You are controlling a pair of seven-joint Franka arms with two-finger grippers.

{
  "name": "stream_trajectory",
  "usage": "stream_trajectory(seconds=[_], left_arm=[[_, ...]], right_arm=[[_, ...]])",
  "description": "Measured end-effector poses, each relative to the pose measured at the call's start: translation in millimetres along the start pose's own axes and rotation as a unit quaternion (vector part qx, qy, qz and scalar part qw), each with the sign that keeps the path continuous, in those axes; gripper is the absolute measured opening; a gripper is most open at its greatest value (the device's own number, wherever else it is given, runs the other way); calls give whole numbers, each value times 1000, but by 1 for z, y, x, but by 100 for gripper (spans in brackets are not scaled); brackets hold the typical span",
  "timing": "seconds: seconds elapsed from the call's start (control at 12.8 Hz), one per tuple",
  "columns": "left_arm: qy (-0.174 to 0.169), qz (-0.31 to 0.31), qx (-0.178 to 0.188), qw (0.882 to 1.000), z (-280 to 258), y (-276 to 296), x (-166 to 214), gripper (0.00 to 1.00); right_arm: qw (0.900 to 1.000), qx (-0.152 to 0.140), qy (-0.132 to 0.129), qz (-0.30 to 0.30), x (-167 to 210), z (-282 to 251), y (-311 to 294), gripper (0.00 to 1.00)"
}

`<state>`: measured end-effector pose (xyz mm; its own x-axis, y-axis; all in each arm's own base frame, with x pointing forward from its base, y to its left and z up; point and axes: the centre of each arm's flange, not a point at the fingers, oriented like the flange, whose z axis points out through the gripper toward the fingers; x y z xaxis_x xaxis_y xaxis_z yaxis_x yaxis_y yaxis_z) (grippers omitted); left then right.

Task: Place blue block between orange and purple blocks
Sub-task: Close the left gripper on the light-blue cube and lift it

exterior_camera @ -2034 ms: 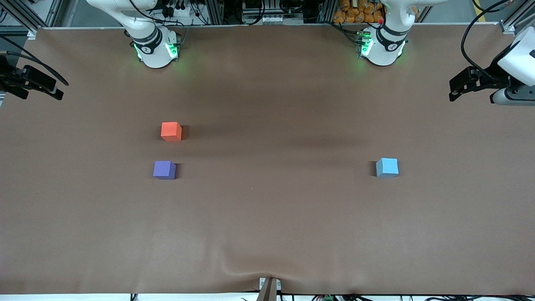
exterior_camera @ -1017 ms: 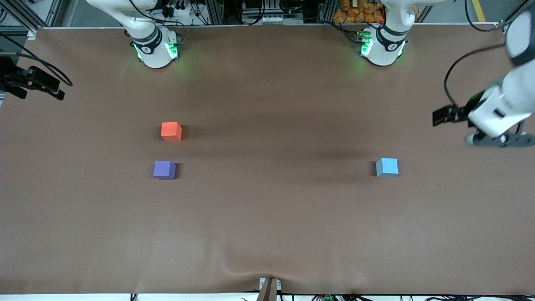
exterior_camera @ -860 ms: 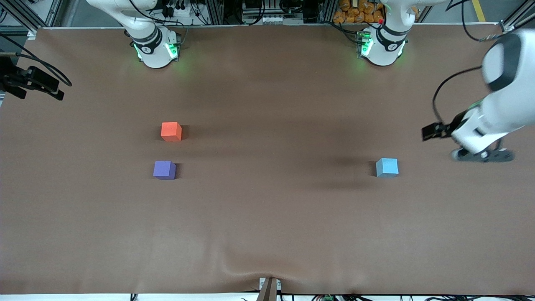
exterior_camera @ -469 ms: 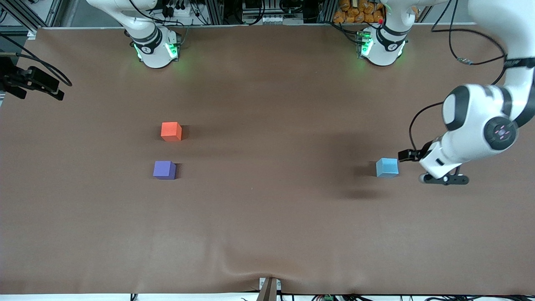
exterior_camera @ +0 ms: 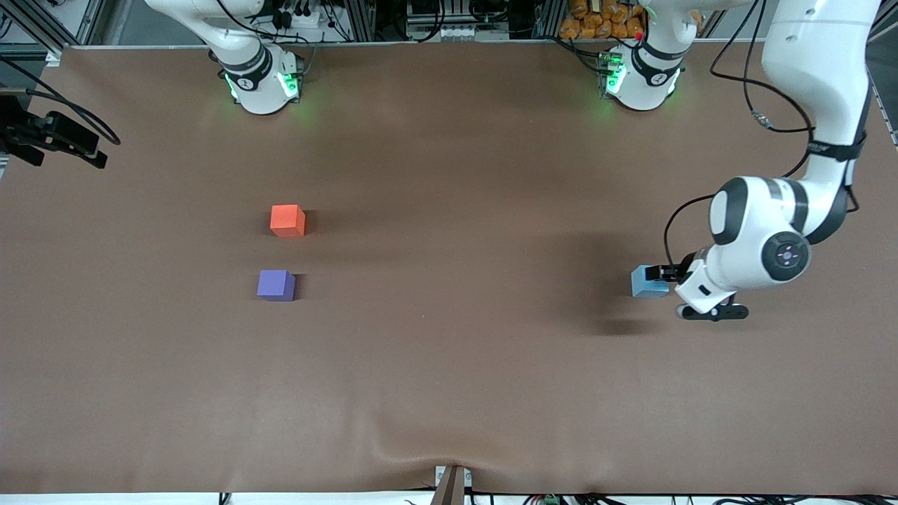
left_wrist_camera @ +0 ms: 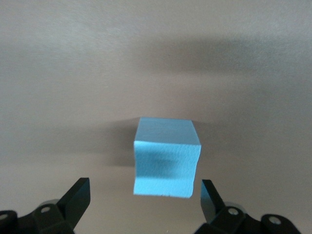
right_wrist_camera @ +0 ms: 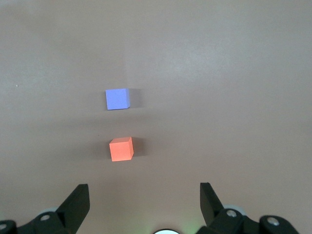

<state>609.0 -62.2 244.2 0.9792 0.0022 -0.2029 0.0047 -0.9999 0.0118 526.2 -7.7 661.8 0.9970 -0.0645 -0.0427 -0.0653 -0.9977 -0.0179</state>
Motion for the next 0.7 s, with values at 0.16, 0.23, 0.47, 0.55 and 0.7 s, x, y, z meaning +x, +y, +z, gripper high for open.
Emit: stream_trajectory(seconds=[0.16, 0.23, 0.47, 0.55, 0.7], left_arm=[[-2, 2, -1, 1000, 19, 8, 3, 100], [-2, 3, -2, 1000, 27, 9, 5, 100], [-7, 6, -3, 1000, 46, 13, 7, 100], [-10, 6, -3, 1000, 50, 14, 7, 100], [-10, 7, -3, 1000, 51, 15, 7, 77]], right_arm=[[1000, 0, 0, 0, 0, 0, 0, 100], [1000, 0, 0, 0, 0, 0, 0, 100], [1000, 0, 0, 0, 0, 0, 0, 100], [1000, 0, 0, 0, 0, 0, 0, 100], [1000, 0, 0, 1, 0, 0, 1, 100]])
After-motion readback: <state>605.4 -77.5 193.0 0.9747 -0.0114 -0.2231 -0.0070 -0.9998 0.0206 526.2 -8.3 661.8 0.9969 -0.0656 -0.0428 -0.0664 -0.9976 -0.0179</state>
